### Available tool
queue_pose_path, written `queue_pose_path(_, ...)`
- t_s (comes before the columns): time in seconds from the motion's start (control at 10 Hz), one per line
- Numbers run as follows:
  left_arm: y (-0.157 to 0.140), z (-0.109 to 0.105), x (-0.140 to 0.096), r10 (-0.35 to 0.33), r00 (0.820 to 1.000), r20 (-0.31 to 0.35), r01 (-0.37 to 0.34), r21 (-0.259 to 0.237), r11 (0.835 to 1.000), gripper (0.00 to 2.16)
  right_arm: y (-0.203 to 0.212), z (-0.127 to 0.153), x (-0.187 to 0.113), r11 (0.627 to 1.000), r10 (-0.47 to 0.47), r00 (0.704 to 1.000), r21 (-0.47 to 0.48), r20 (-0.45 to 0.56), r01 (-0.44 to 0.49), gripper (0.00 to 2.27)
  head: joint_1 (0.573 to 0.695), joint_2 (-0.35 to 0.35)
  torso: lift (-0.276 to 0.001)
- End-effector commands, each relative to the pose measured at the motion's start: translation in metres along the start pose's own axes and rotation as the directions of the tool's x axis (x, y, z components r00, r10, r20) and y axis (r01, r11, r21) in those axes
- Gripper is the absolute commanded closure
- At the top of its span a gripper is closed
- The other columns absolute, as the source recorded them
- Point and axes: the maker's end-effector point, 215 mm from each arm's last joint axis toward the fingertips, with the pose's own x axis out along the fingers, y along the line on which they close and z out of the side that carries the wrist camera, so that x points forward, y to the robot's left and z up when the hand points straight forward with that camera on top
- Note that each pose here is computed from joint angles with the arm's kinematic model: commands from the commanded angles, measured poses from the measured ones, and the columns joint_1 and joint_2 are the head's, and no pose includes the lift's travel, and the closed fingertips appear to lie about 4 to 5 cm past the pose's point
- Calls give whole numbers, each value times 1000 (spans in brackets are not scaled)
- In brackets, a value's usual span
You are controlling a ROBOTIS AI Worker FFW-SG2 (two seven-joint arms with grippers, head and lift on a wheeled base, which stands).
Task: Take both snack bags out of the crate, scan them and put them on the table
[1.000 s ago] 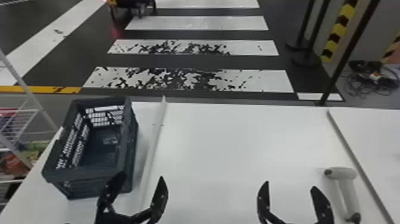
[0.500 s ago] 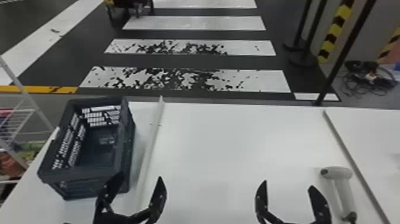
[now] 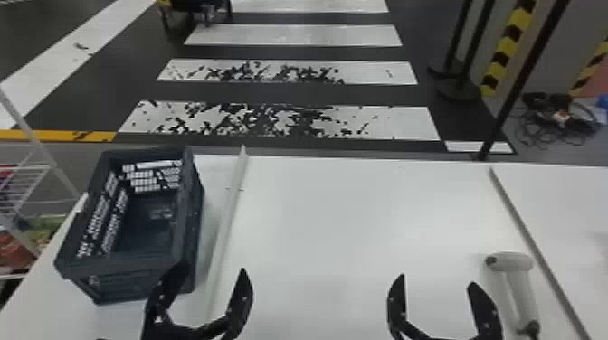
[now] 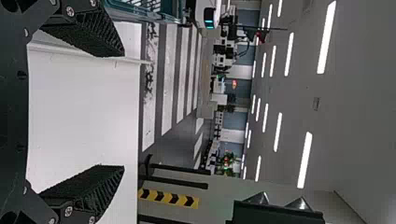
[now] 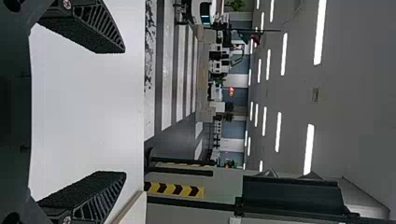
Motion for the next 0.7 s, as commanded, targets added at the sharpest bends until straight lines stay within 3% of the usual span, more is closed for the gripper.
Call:
queue_pose_path(0.0,0,0,0,1,1000,1,-1,0,1000,144,0,0,0,1000,0,1000,0,0,0,56,695,37,-93)
queue_pose_path(0.6,-2,-4,5,-1,1000,-6,1,-1,1000,144,0,-1,3,1000,-1,1000,1,1,1,60,695,32,-93)
